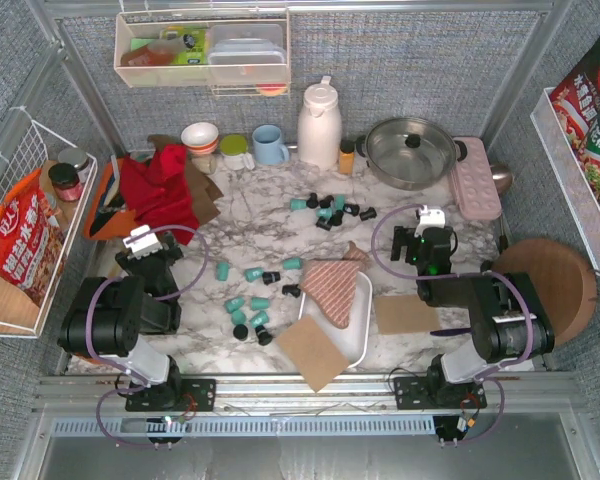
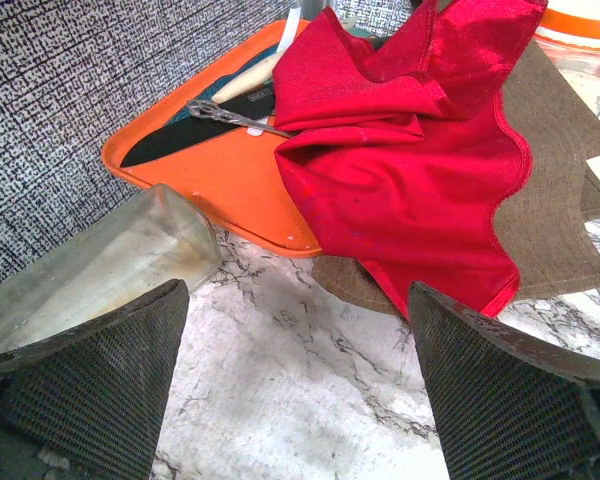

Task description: Mix the coffee capsules in the storage basket

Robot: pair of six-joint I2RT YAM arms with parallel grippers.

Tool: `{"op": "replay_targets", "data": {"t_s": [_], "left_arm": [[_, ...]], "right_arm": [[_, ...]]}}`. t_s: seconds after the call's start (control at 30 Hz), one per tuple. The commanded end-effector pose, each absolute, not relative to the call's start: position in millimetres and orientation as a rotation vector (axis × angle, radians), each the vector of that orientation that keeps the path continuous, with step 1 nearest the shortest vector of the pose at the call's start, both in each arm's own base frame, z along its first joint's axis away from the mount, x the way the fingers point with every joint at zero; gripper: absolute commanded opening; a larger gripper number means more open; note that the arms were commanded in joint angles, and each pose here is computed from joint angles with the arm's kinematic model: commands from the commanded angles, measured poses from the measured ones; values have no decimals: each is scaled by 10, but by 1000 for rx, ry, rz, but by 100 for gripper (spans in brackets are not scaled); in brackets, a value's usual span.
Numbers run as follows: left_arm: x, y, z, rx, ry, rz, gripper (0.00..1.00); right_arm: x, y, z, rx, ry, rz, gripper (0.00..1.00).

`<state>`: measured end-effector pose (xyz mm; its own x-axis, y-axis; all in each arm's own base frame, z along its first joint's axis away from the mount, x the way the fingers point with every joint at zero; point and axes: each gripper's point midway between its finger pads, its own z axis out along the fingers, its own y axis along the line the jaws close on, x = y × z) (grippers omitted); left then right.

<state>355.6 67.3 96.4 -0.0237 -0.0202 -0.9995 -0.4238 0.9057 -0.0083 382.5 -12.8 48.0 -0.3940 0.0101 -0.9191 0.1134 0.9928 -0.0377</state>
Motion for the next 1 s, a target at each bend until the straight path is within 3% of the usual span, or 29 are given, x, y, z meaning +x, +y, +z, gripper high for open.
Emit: {"op": "replay_targets", "data": {"t_s": [0.0,0.53,0.73,0.97], "left_arm": [[3578,665,1005,-362,1554,318,99],[3527,681,1068,-373,1521,328,99],[3420,625,1150,-346,1475,310,99],[3368,510,1673,-390,1417,380,99]], "right_arm": [[3835,-94,500,85,1968,-88,99],[3848,-90,542,80,1959,-84,99],[3668,-241,1152,220,1960,-194,99],[3384,-16,1777,278,1970,-63,99]]}}
